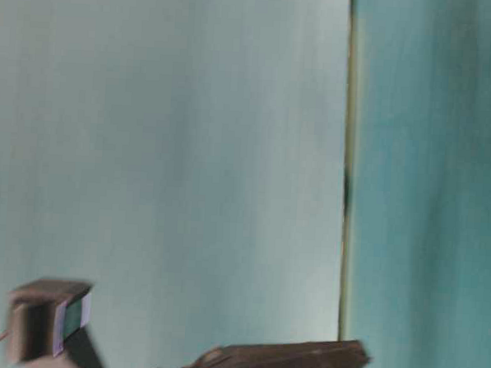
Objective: Insert the washer onto the shaft with both hands.
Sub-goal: 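Move left gripper over the silver washer and right gripper over the threaded shaft, then open both grippers and lower them toward the washer and shaft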
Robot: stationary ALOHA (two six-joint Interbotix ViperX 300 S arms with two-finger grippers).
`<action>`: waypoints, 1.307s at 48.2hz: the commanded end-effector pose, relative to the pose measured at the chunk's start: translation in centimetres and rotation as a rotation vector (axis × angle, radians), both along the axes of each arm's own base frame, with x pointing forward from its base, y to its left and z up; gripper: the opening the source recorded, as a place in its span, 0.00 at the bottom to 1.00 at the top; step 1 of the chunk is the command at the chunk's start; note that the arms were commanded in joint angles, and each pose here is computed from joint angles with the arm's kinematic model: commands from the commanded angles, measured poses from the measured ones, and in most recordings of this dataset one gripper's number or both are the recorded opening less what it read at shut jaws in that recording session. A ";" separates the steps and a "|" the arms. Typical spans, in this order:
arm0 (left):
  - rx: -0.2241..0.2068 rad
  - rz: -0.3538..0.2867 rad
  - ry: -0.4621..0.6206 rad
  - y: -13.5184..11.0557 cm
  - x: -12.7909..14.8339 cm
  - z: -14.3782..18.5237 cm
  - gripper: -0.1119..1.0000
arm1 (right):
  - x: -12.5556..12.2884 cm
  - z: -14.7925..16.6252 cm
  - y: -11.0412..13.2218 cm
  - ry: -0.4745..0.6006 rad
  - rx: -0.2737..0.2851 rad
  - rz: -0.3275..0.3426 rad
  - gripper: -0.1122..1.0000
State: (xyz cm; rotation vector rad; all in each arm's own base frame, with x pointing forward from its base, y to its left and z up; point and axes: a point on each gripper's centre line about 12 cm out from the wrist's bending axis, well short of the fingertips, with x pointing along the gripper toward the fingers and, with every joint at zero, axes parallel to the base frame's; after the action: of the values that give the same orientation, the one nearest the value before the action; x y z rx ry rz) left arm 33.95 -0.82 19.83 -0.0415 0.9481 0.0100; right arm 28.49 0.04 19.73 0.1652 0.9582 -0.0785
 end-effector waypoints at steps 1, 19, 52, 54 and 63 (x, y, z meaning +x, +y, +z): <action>0.003 -0.011 0.001 -0.3 0.9 0.3 0.12 | 1.0 0.3 0.1 0.031 -0.018 0.027 0.01; 0.004 -0.008 0.080 -0.3 2.0 -2.2 0.12 | 3.3 -1.4 0.3 0.123 -0.066 0.114 0.01; 0.013 -0.008 0.127 0.1 2.7 -5.1 0.12 | 4.6 -3.9 0.3 0.184 -0.081 0.147 0.01; 0.013 -0.007 0.126 0.1 2.8 -5.1 0.12 | 4.7 -4.2 0.2 0.187 -0.081 0.146 0.01; 0.013 -0.007 0.129 0.1 3.0 -5.3 0.12 | 4.5 -5.6 0.2 0.216 -0.079 0.147 0.01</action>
State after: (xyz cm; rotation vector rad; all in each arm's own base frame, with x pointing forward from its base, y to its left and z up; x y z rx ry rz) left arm 36.40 -0.69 13.93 -0.0282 1.1028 0.0147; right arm 32.90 0.23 14.24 0.0238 1.1843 -0.0056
